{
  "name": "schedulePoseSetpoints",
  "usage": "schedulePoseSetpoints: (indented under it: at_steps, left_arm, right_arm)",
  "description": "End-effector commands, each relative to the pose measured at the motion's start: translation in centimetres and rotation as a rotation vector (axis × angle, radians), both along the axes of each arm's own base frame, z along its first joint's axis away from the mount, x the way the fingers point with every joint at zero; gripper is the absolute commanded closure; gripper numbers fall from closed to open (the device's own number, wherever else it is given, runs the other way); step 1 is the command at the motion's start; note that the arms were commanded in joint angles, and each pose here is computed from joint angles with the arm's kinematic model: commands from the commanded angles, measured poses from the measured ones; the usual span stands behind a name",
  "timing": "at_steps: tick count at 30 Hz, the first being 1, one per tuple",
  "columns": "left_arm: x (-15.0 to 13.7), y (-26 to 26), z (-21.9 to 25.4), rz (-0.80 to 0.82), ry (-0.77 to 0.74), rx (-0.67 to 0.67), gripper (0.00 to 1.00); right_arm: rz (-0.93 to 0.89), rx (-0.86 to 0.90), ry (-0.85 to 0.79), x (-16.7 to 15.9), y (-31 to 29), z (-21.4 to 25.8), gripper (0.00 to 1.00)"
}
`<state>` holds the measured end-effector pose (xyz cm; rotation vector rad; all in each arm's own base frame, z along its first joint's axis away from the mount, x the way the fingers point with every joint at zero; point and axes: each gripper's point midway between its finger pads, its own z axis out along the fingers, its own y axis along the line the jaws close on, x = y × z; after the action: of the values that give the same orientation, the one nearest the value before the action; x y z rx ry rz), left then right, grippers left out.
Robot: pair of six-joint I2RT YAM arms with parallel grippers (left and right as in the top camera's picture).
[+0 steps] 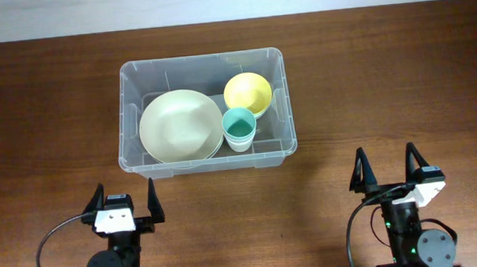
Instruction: Pack container
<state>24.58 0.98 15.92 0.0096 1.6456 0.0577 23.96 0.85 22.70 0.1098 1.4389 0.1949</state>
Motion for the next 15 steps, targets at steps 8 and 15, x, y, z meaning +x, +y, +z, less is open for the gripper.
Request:
schedulePoseSetpoints:
  at_steps: [8, 15]
  left_arm:
    - [0.0, -0.1, -0.2, -0.007, 0.0, 0.007, 0.01]
    - [0.0, -0.1, -0.2, -0.007, 0.0, 0.008, 0.01]
  right_arm:
    - [0.025, -0.014, 0.065, 0.6, 0.5, -3.6, 0.01]
    - [0.024, -0.016, 0.179, 0.6, 0.5, -6.4, 0.01]
